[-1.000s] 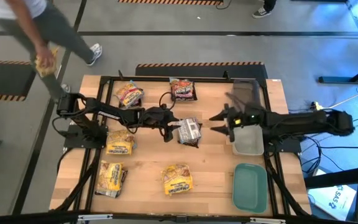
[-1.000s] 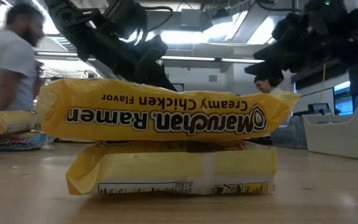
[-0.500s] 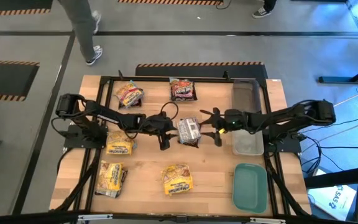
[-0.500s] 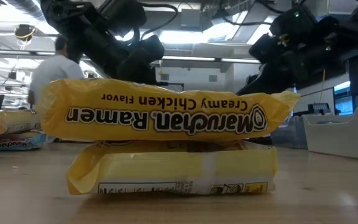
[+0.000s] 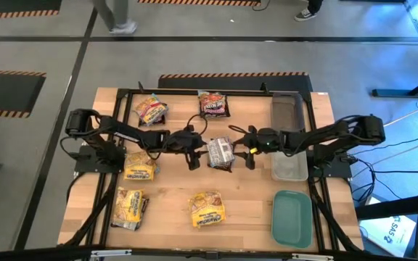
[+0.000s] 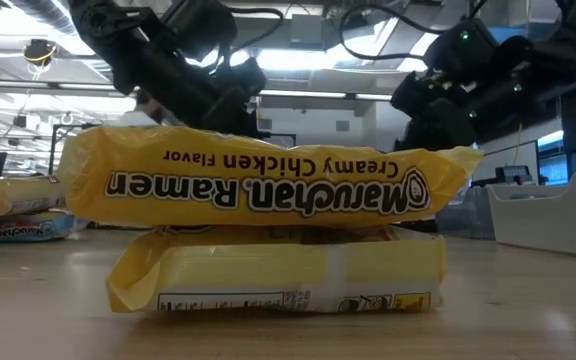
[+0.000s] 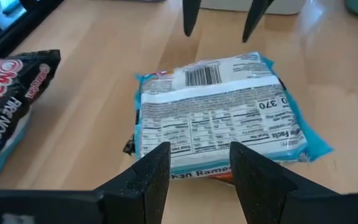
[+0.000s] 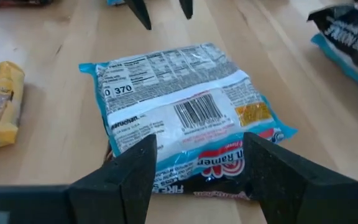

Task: Sort Maruchan noodles
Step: Put the blue noodle pack into the black bin

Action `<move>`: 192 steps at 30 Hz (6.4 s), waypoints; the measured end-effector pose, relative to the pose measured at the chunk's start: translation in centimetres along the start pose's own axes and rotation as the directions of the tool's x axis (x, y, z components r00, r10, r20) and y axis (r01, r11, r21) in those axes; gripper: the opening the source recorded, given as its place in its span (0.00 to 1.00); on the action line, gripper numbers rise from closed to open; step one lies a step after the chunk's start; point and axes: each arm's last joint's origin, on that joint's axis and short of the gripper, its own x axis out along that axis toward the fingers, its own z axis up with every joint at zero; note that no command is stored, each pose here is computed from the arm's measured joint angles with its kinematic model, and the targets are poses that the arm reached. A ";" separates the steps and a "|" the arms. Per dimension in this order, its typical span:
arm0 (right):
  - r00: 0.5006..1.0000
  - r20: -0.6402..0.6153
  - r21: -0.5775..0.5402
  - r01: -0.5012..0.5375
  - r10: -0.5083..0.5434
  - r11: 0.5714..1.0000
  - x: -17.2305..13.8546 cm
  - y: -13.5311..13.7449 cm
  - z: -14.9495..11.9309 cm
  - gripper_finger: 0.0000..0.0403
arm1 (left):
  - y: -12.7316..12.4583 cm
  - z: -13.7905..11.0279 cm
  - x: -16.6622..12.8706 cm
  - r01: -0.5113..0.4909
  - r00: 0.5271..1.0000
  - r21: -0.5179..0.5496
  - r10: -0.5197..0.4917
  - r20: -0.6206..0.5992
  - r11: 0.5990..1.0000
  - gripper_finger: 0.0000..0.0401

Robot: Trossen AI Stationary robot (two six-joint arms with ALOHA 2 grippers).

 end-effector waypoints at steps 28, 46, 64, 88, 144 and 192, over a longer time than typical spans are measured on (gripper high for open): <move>0.996 -0.084 0.351 0.024 0.006 0.936 0.9 -0.1 -1.4 0.56 | -2.2 -2.7 2.5 -0.020 0.995 0.613 0.073 -0.062 0.790 0.49; 0.996 -0.087 0.374 0.031 0.002 0.927 1.3 -0.1 -1.7 0.56 | -2.4 -1.5 2.4 -0.124 0.991 0.681 0.125 0.049 0.721 0.49; 0.996 -0.082 0.347 0.049 -0.021 0.936 1.3 -0.2 -1.7 0.56 | -3.6 -0.5 2.0 -0.231 0.972 0.837 0.161 0.173 0.496 0.49; 0.997 -0.073 0.296 0.010 0.012 0.955 1.4 -0.1 -1.6 0.56 | -2.8 -1.0 3.2 -0.124 0.987 0.919 -0.052 0.154 0.374 0.49; 1.000 -0.014 -0.112 -0.009 0.007 0.994 -6.7 0.6 6.7 0.72 | -1.7 12.6 0.9 -0.051 0.991 0.026 0.054 -0.126 0.998 0.26; 0.991 -0.059 -0.204 -0.128 0.119 0.971 -3.5 0.8 5.9 0.22 | -2.7 8.2 -8.0 0.008 0.998 0.086 -0.013 0.059 0.996 0.34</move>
